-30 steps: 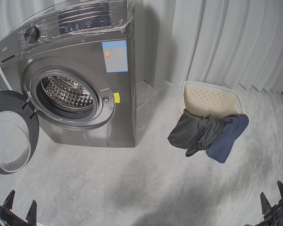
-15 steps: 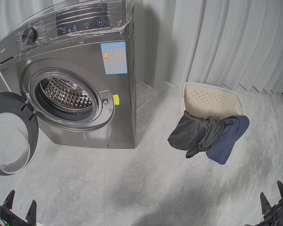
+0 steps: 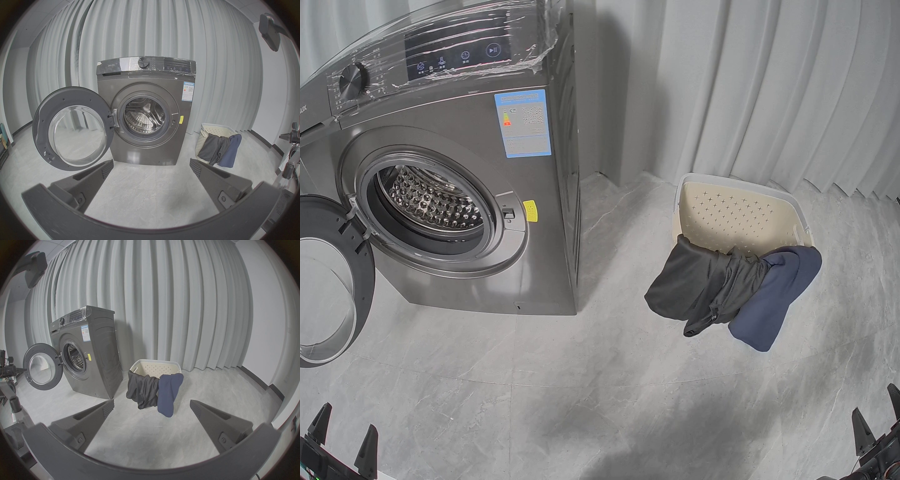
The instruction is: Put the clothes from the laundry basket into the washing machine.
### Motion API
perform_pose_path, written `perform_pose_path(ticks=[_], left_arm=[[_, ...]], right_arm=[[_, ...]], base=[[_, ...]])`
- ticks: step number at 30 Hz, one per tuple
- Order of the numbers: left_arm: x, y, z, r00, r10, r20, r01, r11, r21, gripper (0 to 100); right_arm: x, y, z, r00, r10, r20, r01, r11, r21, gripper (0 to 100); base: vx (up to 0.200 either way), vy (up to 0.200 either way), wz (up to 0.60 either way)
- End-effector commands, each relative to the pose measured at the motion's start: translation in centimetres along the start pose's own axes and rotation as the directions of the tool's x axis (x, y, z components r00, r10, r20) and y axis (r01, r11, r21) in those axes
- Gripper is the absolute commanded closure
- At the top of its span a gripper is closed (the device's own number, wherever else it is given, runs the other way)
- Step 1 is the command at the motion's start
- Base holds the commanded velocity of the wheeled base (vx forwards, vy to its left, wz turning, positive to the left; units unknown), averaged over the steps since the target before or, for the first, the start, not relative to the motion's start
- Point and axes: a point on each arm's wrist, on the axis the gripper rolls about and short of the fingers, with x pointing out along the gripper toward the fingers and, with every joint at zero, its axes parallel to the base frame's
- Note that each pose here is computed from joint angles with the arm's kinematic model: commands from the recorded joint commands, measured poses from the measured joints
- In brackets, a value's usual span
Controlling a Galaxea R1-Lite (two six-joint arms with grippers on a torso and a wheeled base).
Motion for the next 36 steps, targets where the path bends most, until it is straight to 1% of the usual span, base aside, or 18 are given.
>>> perform_pose_path(ticks=[1,4,20,30,36], left_arm=[[0.01,0.02,-0.53,1.000,0.000,-0.003,0.000,1.000,0.000,0],[0.01,0.02,-0.53,1.000,0.000,-0.003,0.000,1.000,-0.001,0],[0.01,0.02,-0.52,1.000,0.000,-0.002,0.000,1.000,0.000,0],[0.01,0.02,-0.53,1.000,-0.001,-0.004,0.001,1.000,-0.003,0],[0.01,0.02,-0.52,1.000,-0.001,-0.002,0.001,1.000,-0.003,0]], right_arm=[[0.01,0.01,-0.53,1.000,-0.003,-0.001,0.003,1.000,-0.002,0],[0.01,-0.01,-0.53,1.000,-0.009,-0.002,0.010,1.000,0.004,0],[0.02,-0.01,-0.52,1.000,-0.011,-0.003,0.011,1.000,0.000,0],[0.02,-0.01,-0.52,1.000,-0.011,-0.003,0.011,1.000,0.000,0],[0.02,-0.01,-0.52,1.000,-0.013,-0.003,0.013,1.000,0.000,0]], base=[[0.000,-0.200,0.00],[0.000,-0.200,0.00],[0.000,-0.200,0.00],[0.000,0.000,0.00],[0.200,0.000,0.00]])
